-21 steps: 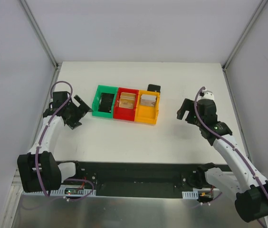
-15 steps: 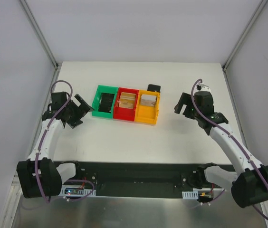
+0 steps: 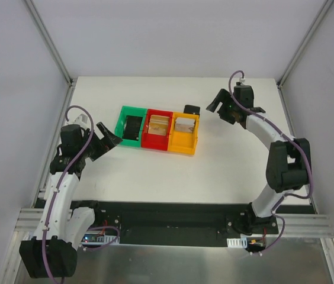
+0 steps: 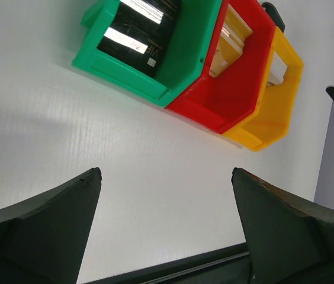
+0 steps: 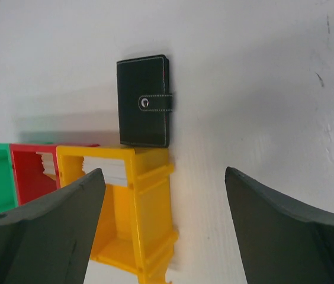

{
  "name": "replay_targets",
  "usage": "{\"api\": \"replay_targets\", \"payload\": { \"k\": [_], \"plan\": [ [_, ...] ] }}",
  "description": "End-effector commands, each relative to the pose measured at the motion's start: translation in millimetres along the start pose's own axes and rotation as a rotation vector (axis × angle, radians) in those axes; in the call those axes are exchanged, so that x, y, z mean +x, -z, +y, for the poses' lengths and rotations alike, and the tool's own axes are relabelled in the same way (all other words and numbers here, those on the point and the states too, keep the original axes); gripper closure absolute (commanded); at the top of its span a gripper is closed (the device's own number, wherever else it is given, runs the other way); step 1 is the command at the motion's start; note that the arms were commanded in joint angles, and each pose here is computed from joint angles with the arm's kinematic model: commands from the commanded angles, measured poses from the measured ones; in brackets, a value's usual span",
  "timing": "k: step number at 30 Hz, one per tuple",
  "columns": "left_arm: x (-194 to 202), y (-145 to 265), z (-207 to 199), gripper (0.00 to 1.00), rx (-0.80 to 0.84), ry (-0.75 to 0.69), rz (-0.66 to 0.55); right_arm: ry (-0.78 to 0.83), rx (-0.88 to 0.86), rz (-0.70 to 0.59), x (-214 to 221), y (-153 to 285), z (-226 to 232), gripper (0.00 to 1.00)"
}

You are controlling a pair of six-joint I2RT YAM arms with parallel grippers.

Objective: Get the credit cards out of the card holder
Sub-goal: Move the card holder to the corner of the board.

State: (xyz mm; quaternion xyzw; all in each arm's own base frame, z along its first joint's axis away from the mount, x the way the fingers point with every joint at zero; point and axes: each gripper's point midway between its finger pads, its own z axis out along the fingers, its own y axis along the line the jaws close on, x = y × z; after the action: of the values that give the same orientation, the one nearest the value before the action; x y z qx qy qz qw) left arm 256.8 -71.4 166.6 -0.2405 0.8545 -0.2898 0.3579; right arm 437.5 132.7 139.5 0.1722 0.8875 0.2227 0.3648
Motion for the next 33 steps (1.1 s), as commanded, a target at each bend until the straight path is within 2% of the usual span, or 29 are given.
{"api": "replay_targets", "payload": {
  "k": [1, 7, 16, 33],
  "plan": [
    [8, 7, -17, 0.09, 0.096, -0.140, -0.002, -0.047, -0.087, -0.004, -15, -30, 22, 0.18],
    [15, 7, -16, 0.09, 0.111, -0.142, 0.013, -0.086, -0.132, 0.050, -6, -75, 24, 0.30],
    [1, 14, -25, 0.08, 0.114, -0.155, -0.041, -0.117, -0.186, 0.078, -4, -105, 48, 0.32],
    [2, 13, -18, 0.08, 0.092, -0.162, -0.053, -0.147, -0.078, 0.144, 30, -135, 35, 0.43]
  ]
}}
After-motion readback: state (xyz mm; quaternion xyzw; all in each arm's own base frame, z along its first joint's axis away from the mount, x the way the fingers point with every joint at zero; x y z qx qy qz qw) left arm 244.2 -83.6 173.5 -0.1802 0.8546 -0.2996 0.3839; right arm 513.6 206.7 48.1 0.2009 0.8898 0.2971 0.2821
